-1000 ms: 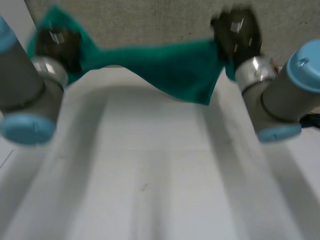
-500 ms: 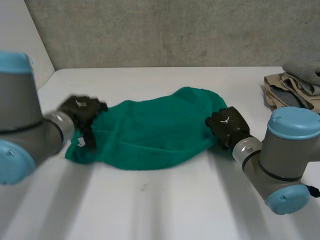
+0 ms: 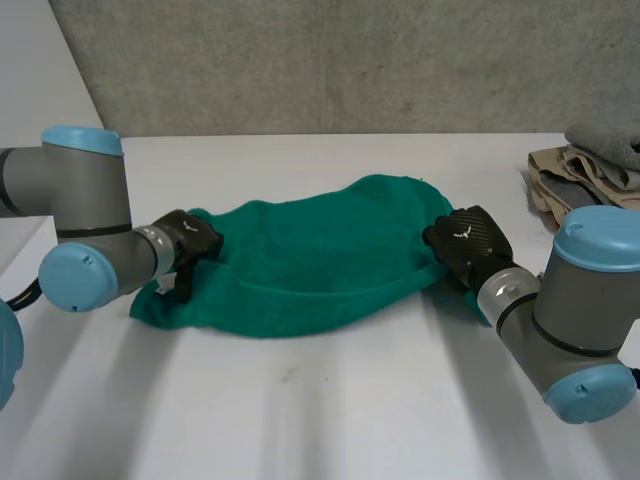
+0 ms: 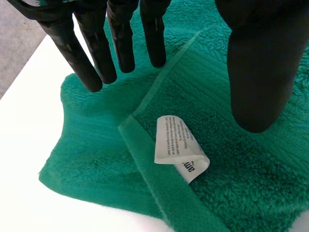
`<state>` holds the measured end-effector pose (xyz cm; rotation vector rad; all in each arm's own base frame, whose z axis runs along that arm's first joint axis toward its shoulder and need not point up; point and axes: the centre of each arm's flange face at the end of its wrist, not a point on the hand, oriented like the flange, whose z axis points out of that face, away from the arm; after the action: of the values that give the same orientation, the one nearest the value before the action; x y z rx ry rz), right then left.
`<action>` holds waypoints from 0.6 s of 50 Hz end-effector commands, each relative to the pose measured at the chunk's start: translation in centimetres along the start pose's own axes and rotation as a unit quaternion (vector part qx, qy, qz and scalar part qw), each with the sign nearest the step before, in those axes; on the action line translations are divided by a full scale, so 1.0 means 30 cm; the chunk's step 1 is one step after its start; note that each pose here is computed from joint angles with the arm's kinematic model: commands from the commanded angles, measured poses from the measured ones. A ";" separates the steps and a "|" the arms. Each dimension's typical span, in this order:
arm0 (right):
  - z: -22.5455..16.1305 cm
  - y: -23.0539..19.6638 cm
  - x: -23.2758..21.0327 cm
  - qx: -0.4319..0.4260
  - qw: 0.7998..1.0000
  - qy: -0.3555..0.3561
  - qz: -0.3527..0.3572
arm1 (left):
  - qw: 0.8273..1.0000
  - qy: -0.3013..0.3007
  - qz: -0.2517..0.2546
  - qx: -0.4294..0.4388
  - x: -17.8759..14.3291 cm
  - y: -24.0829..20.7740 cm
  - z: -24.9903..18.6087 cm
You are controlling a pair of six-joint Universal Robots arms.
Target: Fold the laundry.
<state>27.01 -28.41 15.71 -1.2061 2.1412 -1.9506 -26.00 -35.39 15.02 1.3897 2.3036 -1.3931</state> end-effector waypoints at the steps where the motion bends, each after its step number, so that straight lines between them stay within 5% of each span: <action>1: 0.006 -0.007 0.005 0.005 1.000 -0.002 -0.002 | 1.000 0.002 -0.004 0.000 0.017 0.006 0.022; 10: 0.030 -0.025 0.038 0.017 1.000 0.012 -0.003 | 1.000 -0.007 0.000 -0.009 0.023 -0.001 0.018; 14: 0.065 -0.078 0.077 0.047 0.998 0.034 -0.006 | 0.995 -0.094 -0.009 0.041 -0.086 -0.094 -0.014; 18: 0.122 -0.188 0.149 0.112 0.990 0.083 -0.008 | 0.969 -0.195 -0.035 0.148 -0.226 -0.255 -0.087; 21: 0.162 -0.315 0.241 0.191 0.969 0.155 0.006 | 0.926 -0.267 -0.065 0.257 -0.345 -0.399 -0.177; 22: 0.169 -0.378 0.293 0.234 0.952 0.198 0.019 | 0.899 -0.300 -0.078 0.309 -0.403 -0.461 -0.229; 25: 0.163 -0.463 0.363 0.299 0.918 0.255 0.043 | 0.853 -0.344 -0.107 0.379 -0.487 -0.530 -0.309; 26: 0.152 -0.514 0.398 0.342 0.894 0.283 0.053 | 0.822 -0.366 -0.124 0.419 -0.533 -0.561 -0.362; 30: 0.126 -0.596 0.407 0.404 0.862 0.300 0.057 | 0.771 -0.380 -0.152 0.489 -0.581 -0.609 -0.434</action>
<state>29.12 -37.10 30.90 -0.5839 1.4913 -2.7737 -26.39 -40.41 37.01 0.5391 1.5380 -2.4747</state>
